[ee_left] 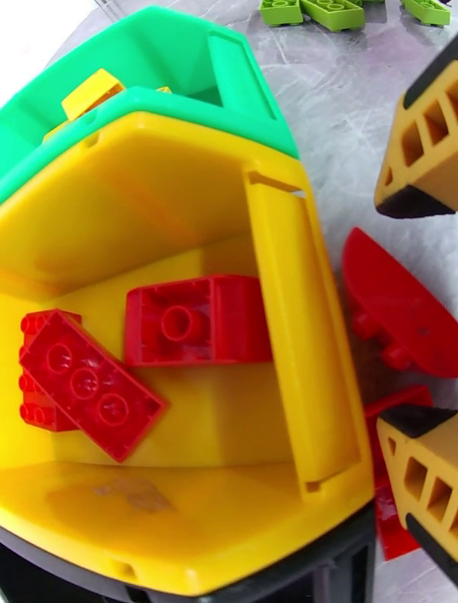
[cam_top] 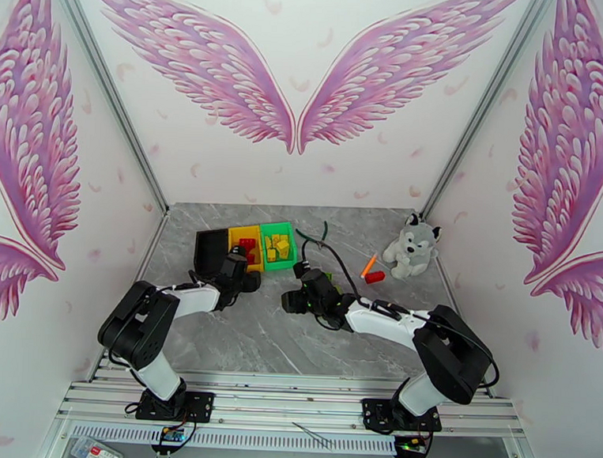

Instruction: Sort the legos into containers by color

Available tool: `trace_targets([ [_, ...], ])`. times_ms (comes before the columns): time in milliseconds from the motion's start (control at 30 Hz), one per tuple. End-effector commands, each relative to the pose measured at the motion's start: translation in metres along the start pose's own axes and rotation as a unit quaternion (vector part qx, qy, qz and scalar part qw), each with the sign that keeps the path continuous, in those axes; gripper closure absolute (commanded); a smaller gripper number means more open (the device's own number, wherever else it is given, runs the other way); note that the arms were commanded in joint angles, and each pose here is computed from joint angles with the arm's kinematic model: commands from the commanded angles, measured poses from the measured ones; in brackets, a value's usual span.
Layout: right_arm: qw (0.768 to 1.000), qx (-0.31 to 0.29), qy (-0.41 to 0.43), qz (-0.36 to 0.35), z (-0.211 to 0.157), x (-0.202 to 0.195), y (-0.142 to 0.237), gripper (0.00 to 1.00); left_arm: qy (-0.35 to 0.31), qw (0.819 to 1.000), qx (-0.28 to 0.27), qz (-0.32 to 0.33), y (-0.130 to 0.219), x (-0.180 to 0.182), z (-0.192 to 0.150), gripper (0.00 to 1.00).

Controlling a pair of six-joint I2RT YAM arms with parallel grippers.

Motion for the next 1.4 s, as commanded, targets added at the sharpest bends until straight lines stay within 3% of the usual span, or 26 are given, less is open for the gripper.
trace_targets([
  [0, 1.0, -0.008, 0.001, 0.009, 0.009, 0.01, 0.002, 0.37, -0.024, 1.0, 0.011, -0.017, -0.005, -0.012, -0.004, 0.31],
  [367, 1.0, -0.007, 0.001, 0.003, 0.009, 0.008, -0.002, 0.37, -0.052, 0.997, 0.015, -0.049, 0.006, -0.041, -0.013, 0.42],
  [600, 1.0, -0.006, 0.001, -0.002, 0.009, 0.006, -0.002, 0.38, -0.056, 0.998, 0.006, -0.005, 0.007, -0.037, -0.005, 0.43],
  [800, 1.0, -0.008, 0.002, -0.009, 0.007, 0.003, 0.001, 0.38, -0.068, 0.998, -0.002, 0.008, 0.019, -0.043, -0.002, 0.35],
  [1167, 1.0, -0.012, 0.002, -0.011, 0.008, 0.002, 0.004, 0.38, -0.049, 0.999, 0.002, -0.011, 0.04, -0.05, -0.012, 0.33],
  [1367, 1.0, -0.014, 0.004, -0.011, 0.009, 0.002, 0.007, 0.38, -0.048, 0.998, 0.028, -0.006, 0.022, -0.048, -0.029, 0.41],
])
Point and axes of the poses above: each hand's point on the last joint's axis, 136 mm out from that joint toward the fingers, its own y axis back along the fingers, its own x axis along the line the jaws close on, z = x × y, the point moved 3 cm from there along y, back along the fingers, and after that the axes turned 1 degree about -y, right-handed, at the moved point
